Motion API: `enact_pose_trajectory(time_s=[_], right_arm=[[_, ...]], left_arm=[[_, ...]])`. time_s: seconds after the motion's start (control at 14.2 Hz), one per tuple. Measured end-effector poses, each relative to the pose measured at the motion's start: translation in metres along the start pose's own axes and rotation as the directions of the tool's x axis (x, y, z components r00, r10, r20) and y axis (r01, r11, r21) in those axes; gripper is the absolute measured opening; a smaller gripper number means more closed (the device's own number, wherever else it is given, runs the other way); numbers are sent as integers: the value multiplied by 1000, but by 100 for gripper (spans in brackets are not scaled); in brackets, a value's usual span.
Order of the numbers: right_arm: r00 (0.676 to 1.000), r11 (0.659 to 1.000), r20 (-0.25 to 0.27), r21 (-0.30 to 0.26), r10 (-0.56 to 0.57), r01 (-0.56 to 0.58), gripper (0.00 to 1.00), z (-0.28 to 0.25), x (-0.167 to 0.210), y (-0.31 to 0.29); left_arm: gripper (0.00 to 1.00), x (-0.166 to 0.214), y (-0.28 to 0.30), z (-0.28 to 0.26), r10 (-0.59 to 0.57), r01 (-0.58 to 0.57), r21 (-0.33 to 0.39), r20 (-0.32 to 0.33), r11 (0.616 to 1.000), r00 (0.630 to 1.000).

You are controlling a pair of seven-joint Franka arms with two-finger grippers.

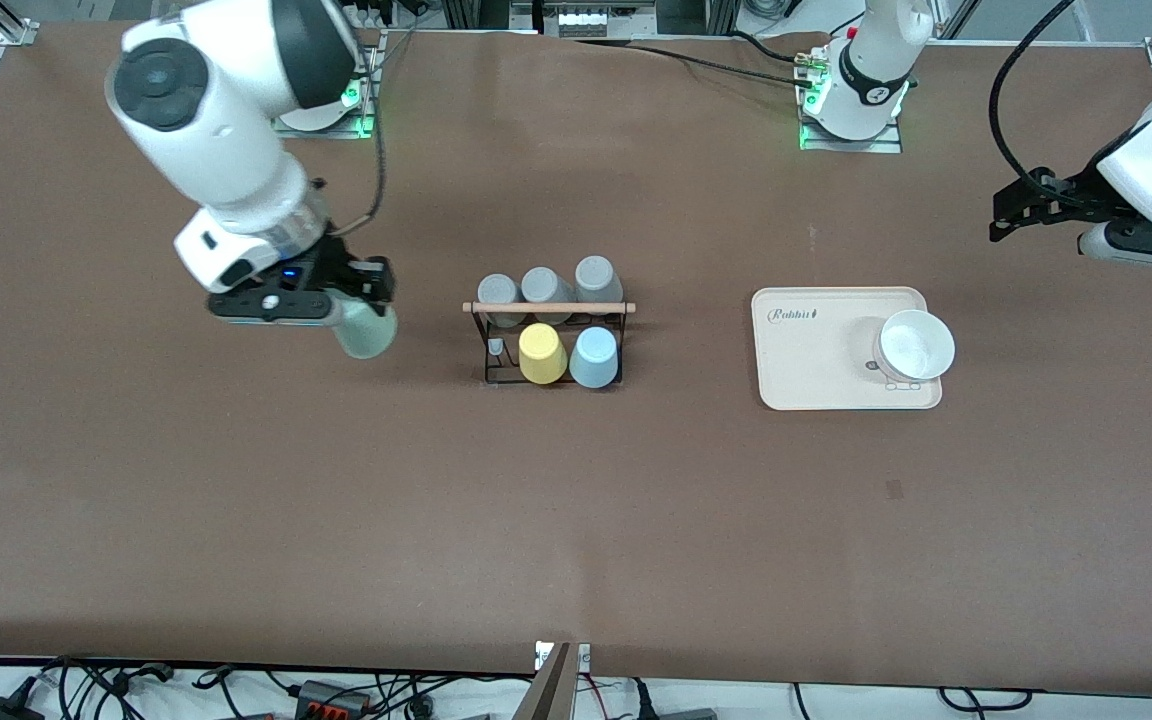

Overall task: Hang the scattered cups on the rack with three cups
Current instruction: 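Carry the teal cup with the right gripper to the rack, then set the teal cup beside the yellow cup and open the right gripper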

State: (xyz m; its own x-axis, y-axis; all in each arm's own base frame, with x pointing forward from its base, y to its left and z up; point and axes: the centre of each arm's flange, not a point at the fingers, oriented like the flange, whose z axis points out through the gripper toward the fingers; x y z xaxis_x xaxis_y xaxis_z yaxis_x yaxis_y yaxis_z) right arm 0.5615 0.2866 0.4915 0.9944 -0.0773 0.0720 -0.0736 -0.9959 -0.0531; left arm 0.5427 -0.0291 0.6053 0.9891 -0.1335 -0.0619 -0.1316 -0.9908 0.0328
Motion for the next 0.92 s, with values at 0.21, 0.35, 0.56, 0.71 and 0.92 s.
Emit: enact_pose_trajectory(time_s=[0.21,0.35,0.56,0.71,0.92], right_arm=[[998,999,25,-16,49,-48,67,38,-1,-51],[997,998,41,-31,59,-57,67,66,0,-66],[996,997,41,-33,78,-76,67,88,2,-75],[996,996,35,-28,83,-82,67,92,1,-80],[996,996,28,-21,89,-89,67,100,-6,-94]], left_arm=[[100,1,8,0,14,-14,1,0,1000,1000],[100,1,11,0,20,-20,2,0,1000,1000],[100,1,11,0,21,-21,2,0,1000,1000],[100,1,11,0,21,-21,2,0,1000,1000],[100,1,11,0,21,-21,2,0,1000,1000]])
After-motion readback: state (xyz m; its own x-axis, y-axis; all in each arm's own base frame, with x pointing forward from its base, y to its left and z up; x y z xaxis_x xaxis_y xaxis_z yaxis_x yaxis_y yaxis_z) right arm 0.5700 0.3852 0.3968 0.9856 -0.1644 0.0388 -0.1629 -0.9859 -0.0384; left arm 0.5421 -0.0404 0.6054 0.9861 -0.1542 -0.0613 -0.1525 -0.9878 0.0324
